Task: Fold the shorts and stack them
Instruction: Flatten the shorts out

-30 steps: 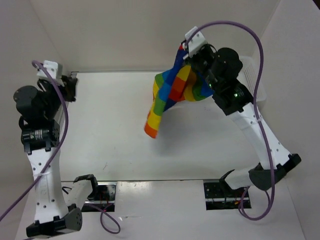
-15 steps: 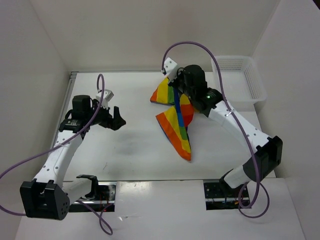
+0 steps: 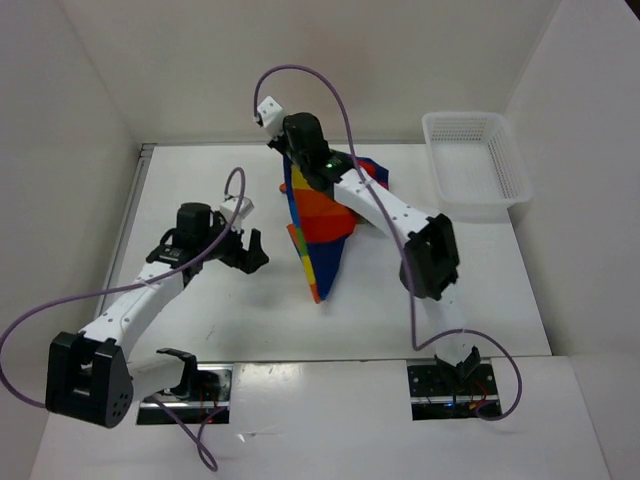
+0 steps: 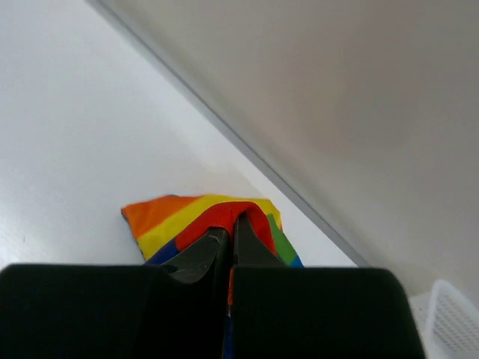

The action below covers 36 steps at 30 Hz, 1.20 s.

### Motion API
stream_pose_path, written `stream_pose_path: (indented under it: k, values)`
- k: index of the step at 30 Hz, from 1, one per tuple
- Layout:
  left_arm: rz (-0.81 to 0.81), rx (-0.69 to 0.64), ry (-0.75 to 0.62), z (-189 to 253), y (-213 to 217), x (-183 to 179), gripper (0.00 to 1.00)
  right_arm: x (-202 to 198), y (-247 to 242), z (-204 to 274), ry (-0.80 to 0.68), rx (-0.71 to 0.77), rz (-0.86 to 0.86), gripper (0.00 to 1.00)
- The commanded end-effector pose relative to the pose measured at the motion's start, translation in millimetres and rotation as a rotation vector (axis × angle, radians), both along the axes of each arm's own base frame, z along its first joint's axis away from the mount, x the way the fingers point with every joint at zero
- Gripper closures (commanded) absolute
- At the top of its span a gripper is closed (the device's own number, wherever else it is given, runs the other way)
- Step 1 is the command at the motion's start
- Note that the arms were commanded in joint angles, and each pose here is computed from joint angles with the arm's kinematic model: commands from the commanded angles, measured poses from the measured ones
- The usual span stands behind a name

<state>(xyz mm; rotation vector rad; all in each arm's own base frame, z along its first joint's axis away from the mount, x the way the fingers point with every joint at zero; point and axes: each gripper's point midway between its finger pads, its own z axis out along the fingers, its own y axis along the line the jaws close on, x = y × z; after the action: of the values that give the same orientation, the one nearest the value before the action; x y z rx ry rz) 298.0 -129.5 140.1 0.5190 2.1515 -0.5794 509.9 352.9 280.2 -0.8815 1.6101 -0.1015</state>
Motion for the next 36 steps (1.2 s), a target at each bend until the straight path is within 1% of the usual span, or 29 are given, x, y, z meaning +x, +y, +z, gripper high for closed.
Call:
stream_pose_path:
  k: [1,2,4,5,6,9,10,11,14,16,17,18,20,21,23,25,28,30,32,33,34,36]
  values:
    - [0.013,0.035,-0.069,-0.1,-5.8,16.6,0.01,40.2,3.7,11.0,-0.017,0.131,-0.159,1.0]
    - [0.013,0.033,-0.078,3.0,-7.2,22.8,0.01,45.4,5.2,29.1,-0.047,0.175,-0.178,1.0]
    - [0.006,0.025,-0.088,4.8,-10.9,32.6,0.01,51.2,14.9,18.3,-0.02,0.223,-0.181,1.0]
    - [-0.008,0.008,-0.115,15.6,-15.4,39.5,0.01,51.7,16.2,14.1,-0.005,0.231,-0.185,1.0]
    - [-0.009,0.01,-0.108,12.1,-16.5,44.2,0.01,53.8,19.1,9.8,0.007,0.249,-0.191,1.0]
    - [0.01,0.024,-0.106,6.4,-14.7,53.2,0.01,53.0,21.2,-2.5,0.037,0.236,-0.186,1.0]
    - [0.018,0.033,-0.094,0.2,-12.4,51.1,0.01,56.4,16.0,-2.6,0.036,0.236,-0.195,1.0]
    - [0.03,0.047,-0.073,-9.1,-9.7,50.2,0.01,56.0,18.4,-11.5,0.057,0.232,-0.19,1.0]
    - [0.055,0.077,-0.035,-31.2,-3.5,48.6,0.01,54.2,21.3,-14.3,0.071,0.228,-0.171,1.0]
    - [0.016,0.055,0.0,-40.0,-10.9,44.3,0.01,53.5,20.8,-11.7,0.071,0.228,-0.171,1.0]
    - [-0.055,0.016,0.039,-42.1,-25.8,34.6,0.01,53.7,20.9,-7.5,0.065,0.234,-0.17,1.0]
    - [-0.087,0.005,0.052,-42.6,-33.5,28.2,0.01,53.8,21.0,-3.3,0.058,0.241,-0.169,1.0]
    - [-0.139,-0.001,0.068,-43.7,-48.4,19.9,0.01,53.8,21.0,-3.3,0.058,0.241,-0.169,1.0]
    - [-0.191,0.026,0.112,-56.3,-64.0,1.8,0.01,52.4,19.8,3.6,0.051,0.248,-0.167,1.0]
    - [-0.212,0.046,0.135,-63.0,-70.3,-6.5,0.01,51.2,18.8,9.7,0.044,0.255,-0.166,1.0]
    - [-0.176,0.092,0.143,-70.8,-64.3,-4.0,0.01,49.7,17.6,16.6,0.037,0.262,-0.165,1.0]
    - [-0.186,0.103,0.173,-84.0,-65.9,-8.1,0.01,45.2,15.8,29.3,0.029,0.273,-0.155,1.0]
    - [-0.195,0.104,0.174,-86.4,-69.1,-8.8,0.01,39.9,12.0,45.7,0.019,0.297,-0.155,1.0]
    - [-0.168,0.125,0.156,-88.7,-65.6,-1.7,0.01,36.5,11.4,52.3,0.018,0.301,-0.144,1.0]
    - [-0.168,0.128,0.165,-91.9,-64.4,-4.4,0.01,34.6,9.9,59.0,0.011,0.309,-0.143,1.0]
    - [-0.168,0.128,0.165,-91.9,-64.4,-4.4,0.07,33.3,11.2,56.5,0.025,0.312,-0.137,1.0]
    - [-0.158,0.137,0.162,-92.4,-63.5,-0.9,0.16,30.0,11.2,60.7,0.028,0.313,-0.126,1.0]
